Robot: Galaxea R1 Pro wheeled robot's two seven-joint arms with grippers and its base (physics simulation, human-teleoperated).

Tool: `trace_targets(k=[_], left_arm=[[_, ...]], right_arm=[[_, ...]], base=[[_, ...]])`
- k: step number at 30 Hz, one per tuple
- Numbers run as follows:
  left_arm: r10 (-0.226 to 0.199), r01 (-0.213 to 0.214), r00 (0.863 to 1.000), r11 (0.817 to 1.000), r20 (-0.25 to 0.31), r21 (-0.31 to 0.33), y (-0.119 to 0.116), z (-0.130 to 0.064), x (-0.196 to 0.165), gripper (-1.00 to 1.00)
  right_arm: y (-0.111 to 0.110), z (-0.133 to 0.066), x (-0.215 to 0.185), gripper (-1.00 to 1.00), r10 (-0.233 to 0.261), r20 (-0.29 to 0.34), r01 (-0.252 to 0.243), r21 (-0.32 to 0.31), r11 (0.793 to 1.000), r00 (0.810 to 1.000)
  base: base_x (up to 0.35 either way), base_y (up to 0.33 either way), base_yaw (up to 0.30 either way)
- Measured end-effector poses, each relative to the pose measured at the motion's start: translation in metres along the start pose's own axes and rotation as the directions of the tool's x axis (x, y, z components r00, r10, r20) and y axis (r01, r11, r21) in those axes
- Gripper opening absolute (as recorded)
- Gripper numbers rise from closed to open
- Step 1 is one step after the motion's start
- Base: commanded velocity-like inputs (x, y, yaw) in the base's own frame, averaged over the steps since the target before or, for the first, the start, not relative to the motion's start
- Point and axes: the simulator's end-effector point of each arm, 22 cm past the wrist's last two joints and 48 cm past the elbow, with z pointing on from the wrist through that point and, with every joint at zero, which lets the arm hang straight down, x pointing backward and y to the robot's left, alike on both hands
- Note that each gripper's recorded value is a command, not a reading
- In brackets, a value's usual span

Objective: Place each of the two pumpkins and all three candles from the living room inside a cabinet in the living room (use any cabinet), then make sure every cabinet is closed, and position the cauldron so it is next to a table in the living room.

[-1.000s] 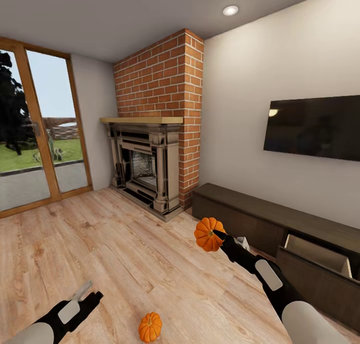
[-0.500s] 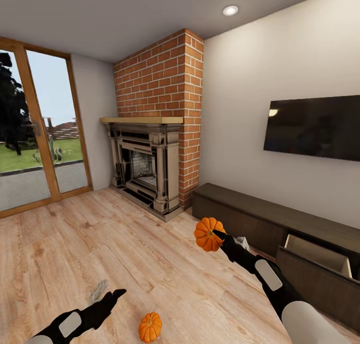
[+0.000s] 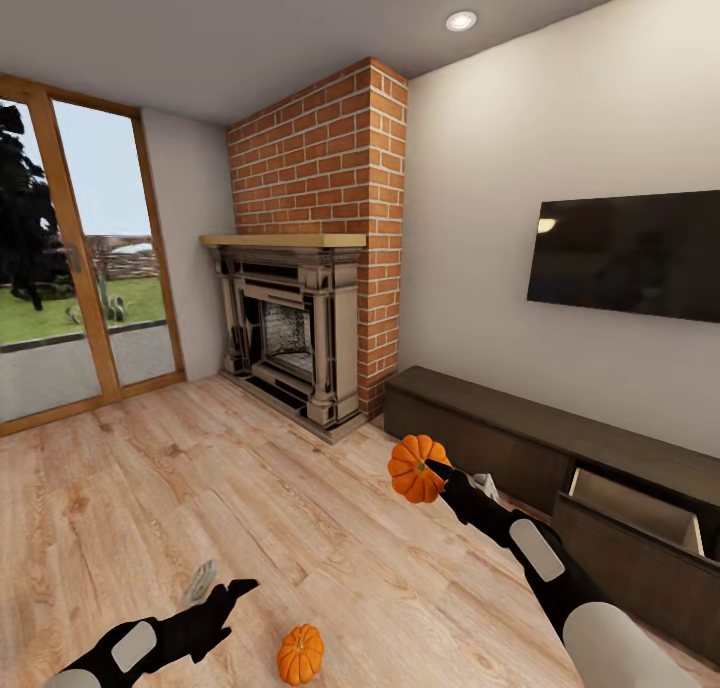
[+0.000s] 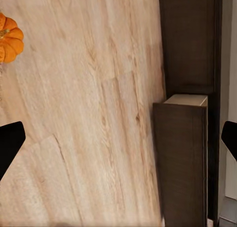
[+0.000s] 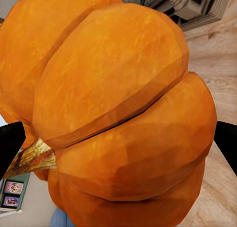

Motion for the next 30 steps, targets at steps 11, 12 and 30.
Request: trace_targets(k=[11, 12, 30], left_arm=[[-0.004, 0.006, 0.998, 0.999, 0.067, -0.032, 0.029, -0.016, -0.045, 1.00], [-0.009, 0.012, 0.997, 0.999, 0.083, -0.032, 0.029, -0.017, -0.052, 1.00], [0.025, -0.016, 0.983, 0.998, 0.181, -0.053, 0.058, -0.002, -0.068, 1.00]], right_arm=[[-0.018, 0.001, 0.008, -1.00, -0.002, 0.000, 0.002, 0.002, 1.000, 1.000], [-0.019, 0.001, 0.009, -1.00, -0.002, 0.000, 0.002, 0.002, 1.000, 1.000], [-0.050, 0.003, 0.025, -1.00, -0.002, -0.002, 0.002, 0.001, 1.000, 1.000]], base=[[0.000, 0.000, 0.000], [0.000, 0.000, 0.000], [0.000, 0.000, 0.000]])
